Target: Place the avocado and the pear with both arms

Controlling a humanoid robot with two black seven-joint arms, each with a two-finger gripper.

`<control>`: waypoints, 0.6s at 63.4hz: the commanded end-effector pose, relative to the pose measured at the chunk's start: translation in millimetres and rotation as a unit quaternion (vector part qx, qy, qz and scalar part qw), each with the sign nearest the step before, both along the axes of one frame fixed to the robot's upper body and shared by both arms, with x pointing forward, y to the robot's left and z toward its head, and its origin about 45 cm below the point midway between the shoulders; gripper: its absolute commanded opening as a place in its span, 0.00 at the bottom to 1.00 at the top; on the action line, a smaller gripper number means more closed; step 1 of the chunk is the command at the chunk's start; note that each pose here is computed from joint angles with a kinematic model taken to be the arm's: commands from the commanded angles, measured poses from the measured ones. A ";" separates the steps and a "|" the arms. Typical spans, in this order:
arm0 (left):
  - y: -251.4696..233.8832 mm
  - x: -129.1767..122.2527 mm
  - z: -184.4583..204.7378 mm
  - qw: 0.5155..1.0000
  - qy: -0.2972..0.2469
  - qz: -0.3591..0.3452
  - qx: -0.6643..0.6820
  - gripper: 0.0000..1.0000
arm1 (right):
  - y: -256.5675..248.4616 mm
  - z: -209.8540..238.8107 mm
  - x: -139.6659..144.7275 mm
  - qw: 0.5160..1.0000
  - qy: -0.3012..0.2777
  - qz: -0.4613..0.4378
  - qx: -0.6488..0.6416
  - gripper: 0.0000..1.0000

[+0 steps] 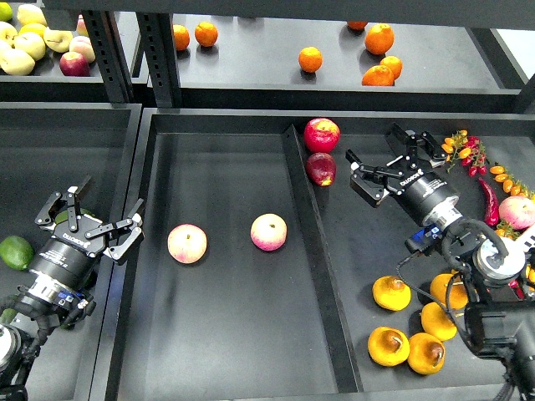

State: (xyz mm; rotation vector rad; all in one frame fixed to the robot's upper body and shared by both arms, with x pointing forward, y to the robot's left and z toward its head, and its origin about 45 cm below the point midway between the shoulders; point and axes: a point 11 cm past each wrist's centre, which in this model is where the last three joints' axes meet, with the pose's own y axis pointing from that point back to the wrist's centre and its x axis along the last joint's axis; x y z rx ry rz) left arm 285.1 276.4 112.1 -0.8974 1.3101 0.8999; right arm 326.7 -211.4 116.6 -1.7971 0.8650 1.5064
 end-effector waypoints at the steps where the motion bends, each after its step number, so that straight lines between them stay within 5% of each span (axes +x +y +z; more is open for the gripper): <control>1: 1.4 -12.5 -16.9 1.000 0.027 0.009 -0.001 0.99 | 6.8 -12.4 -13.6 1.000 0.012 0.004 -0.001 1.00; 19: -25.6 -46.3 -56.0 0.995 0.094 -0.029 -0.001 0.99 | 1.6 -12.1 -13.3 1.000 0.011 -0.010 0.003 1.00; 38: -30.0 -12.1 -20.8 0.999 0.034 -0.036 -0.002 0.99 | -31.7 30.6 16.8 0.996 -0.002 -0.082 0.036 1.00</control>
